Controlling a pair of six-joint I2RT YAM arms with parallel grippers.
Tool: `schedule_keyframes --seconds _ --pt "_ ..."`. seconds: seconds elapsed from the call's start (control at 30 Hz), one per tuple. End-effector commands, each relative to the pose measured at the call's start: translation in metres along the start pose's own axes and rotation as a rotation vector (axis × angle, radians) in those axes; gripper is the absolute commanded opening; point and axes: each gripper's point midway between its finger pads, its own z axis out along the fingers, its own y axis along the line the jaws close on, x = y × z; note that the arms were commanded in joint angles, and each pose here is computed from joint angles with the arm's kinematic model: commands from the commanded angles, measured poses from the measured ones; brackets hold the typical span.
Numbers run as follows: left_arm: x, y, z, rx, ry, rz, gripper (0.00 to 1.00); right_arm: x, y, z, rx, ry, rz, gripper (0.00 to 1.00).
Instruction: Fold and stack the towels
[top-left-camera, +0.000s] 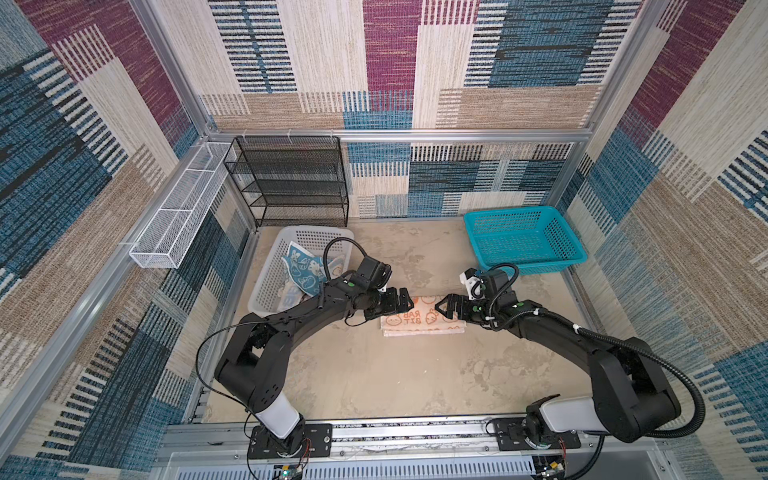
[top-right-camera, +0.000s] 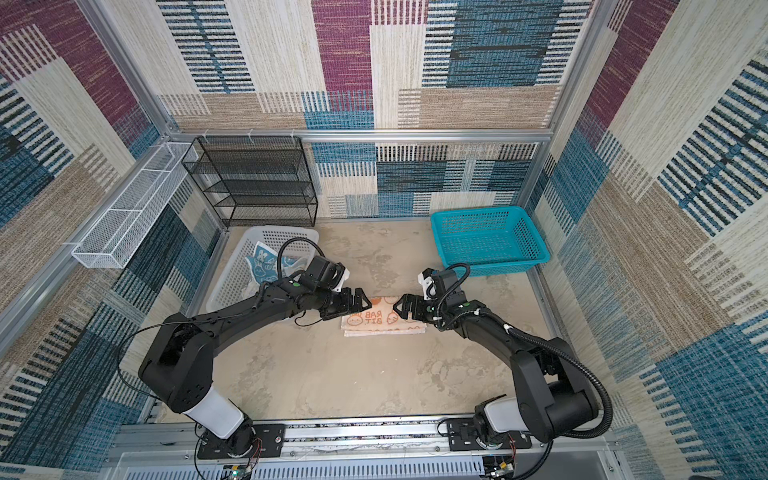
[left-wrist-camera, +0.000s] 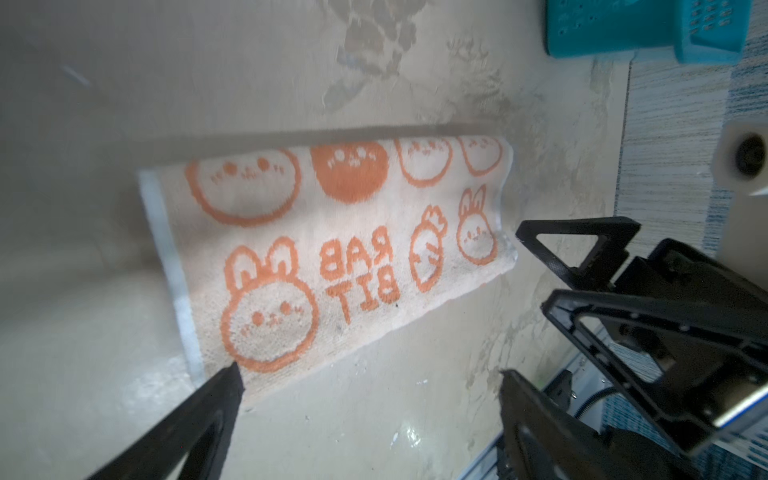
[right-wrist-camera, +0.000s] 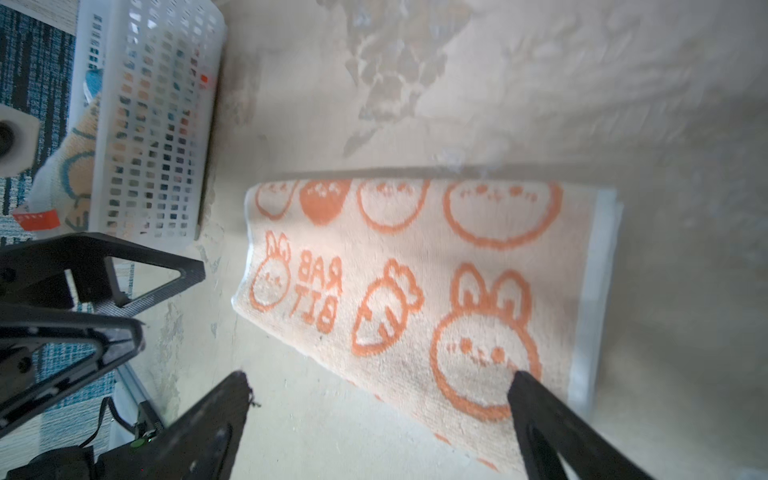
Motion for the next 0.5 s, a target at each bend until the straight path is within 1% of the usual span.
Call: schedule_keyframes --seconds 0.0,0.1,0.23,0.3,0.37,0.47 --pt "0.000 -0.018 0.007 0.109 -0.008 -0.054 0.99 0.004 0.007 0.005 -0.070 -0.008 0.018 0.99" --pt "0.011 -0.007 0.013 0.085 0.012 -0.062 0.99 0.017 -0.009 0.009 -0.026 0.013 0.022 0.99" --pt "0.028 0.011 0.026 0.051 0.058 -0.075 0.99 0.024 -0.020 0.011 0.020 0.022 0.024 0.99" --pt "0.035 0.021 0.033 0.029 0.079 -0.083 0.99 0.021 -0.021 0.008 0.036 0.015 0.012 0.99" --pt "0.040 0.025 0.036 0.016 0.098 -0.075 0.99 0.009 -0.014 -0.002 0.048 -0.018 -0.021 0.99" --pt "0.034 0.019 0.027 0.005 0.090 -0.039 0.99 -0.011 -0.012 -0.019 0.099 -0.074 -0.051 0.99"
